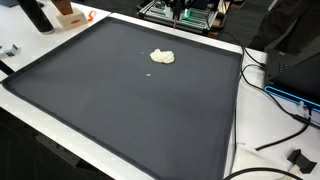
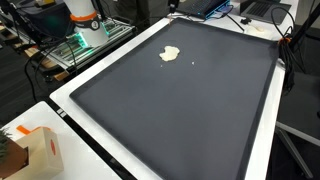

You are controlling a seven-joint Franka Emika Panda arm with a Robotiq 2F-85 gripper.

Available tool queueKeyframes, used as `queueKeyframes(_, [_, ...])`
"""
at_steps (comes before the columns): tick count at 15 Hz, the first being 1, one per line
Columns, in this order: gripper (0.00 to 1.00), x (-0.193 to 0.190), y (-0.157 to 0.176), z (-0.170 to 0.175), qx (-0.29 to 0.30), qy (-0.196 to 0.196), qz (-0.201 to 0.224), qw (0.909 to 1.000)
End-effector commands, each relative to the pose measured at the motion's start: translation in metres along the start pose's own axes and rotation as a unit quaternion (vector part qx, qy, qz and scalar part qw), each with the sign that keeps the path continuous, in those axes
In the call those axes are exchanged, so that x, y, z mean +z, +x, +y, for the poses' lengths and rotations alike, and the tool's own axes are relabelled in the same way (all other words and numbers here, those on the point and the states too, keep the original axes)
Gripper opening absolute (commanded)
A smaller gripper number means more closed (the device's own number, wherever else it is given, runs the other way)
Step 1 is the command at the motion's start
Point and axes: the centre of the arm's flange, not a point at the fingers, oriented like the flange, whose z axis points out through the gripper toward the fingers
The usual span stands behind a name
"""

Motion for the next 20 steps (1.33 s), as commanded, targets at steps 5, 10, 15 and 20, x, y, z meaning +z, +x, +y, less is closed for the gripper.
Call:
queueKeyframes(5, [0.12,-0.013,-0.011,0.002,-0.030,0.023,0.014,0.9992])
queueKeyframes(10, [0.12,-0.015,-0.015,0.003,-0.036,0.025,0.017,0.9989])
queueKeyframes(15, [0.03,-0.009,-0.014,0.004,-0.037,0.034,0.013,0.9986])
queueKeyframes(20, [0.03,0.021,-0.010,0.010,-0.029,0.037,0.024,0.9986])
